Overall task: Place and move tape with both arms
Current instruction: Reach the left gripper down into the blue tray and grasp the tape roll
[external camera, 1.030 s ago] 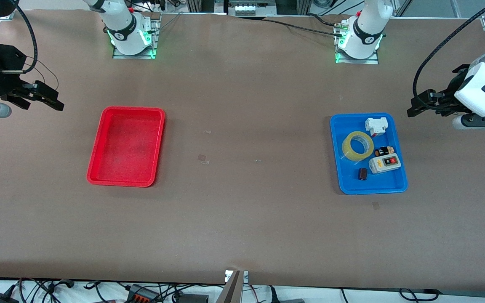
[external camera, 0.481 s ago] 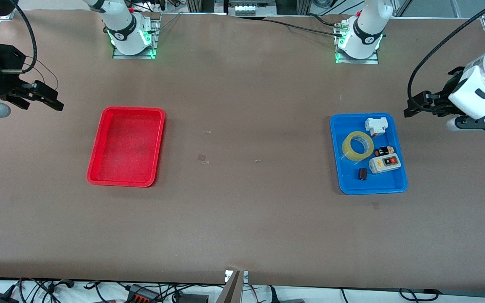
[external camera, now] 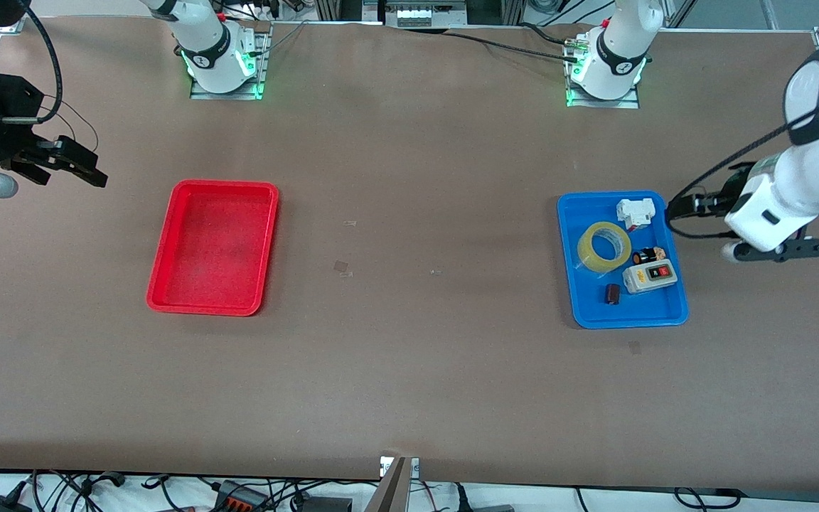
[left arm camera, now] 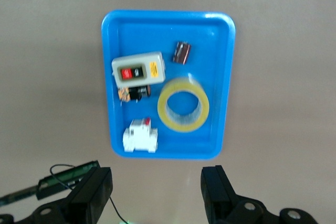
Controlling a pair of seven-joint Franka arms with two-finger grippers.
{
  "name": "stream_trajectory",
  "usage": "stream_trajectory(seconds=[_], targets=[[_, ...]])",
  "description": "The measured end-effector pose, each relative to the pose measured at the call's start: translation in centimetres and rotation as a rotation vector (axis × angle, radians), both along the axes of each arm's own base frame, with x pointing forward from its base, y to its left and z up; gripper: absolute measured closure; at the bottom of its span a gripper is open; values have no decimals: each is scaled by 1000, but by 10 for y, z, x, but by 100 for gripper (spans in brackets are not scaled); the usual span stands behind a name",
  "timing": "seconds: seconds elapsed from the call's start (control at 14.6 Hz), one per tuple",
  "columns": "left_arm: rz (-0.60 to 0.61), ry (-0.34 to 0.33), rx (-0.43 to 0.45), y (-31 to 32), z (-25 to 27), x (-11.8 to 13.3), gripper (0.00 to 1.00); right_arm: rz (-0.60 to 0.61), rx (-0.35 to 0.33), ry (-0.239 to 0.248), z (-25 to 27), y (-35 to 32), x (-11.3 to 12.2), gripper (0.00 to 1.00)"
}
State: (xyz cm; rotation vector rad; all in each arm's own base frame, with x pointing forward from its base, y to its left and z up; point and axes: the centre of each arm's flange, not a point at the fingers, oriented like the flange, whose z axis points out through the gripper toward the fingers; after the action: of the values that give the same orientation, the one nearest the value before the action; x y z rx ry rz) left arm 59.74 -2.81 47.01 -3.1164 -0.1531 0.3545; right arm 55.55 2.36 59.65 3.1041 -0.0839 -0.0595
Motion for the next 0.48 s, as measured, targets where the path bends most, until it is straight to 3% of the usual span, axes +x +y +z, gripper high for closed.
stream_trajectory(seconds=[0.21, 0.48], targets=[[5, -28, -1, 1, -56, -3, 0, 0, 0, 0, 0, 0, 0, 2], [25, -79, -1, 11, -127, -27, 0, 0, 0, 0, 0, 0, 0, 2]])
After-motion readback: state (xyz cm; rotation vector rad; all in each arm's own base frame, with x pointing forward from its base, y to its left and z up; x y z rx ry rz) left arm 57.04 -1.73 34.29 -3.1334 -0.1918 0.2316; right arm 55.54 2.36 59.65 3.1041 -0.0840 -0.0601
